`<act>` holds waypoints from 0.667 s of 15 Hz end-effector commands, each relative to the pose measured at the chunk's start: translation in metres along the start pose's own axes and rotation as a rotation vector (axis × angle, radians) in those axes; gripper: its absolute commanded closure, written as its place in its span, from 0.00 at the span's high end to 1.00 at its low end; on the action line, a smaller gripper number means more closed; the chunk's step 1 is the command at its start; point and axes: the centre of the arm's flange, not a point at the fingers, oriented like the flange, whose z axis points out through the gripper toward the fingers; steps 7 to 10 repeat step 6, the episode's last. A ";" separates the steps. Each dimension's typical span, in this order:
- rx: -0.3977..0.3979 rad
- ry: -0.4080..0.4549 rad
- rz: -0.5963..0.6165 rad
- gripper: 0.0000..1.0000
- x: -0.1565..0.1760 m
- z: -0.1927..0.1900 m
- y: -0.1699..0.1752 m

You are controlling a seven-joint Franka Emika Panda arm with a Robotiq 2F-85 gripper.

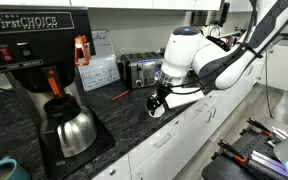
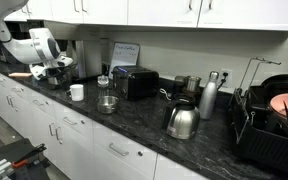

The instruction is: Pour the contents in the white mug into the silver pot

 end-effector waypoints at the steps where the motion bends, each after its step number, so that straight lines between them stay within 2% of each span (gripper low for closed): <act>1: 0.000 0.001 0.000 0.91 0.000 0.000 0.000; 10: -0.001 0.001 0.001 0.91 0.000 0.000 0.001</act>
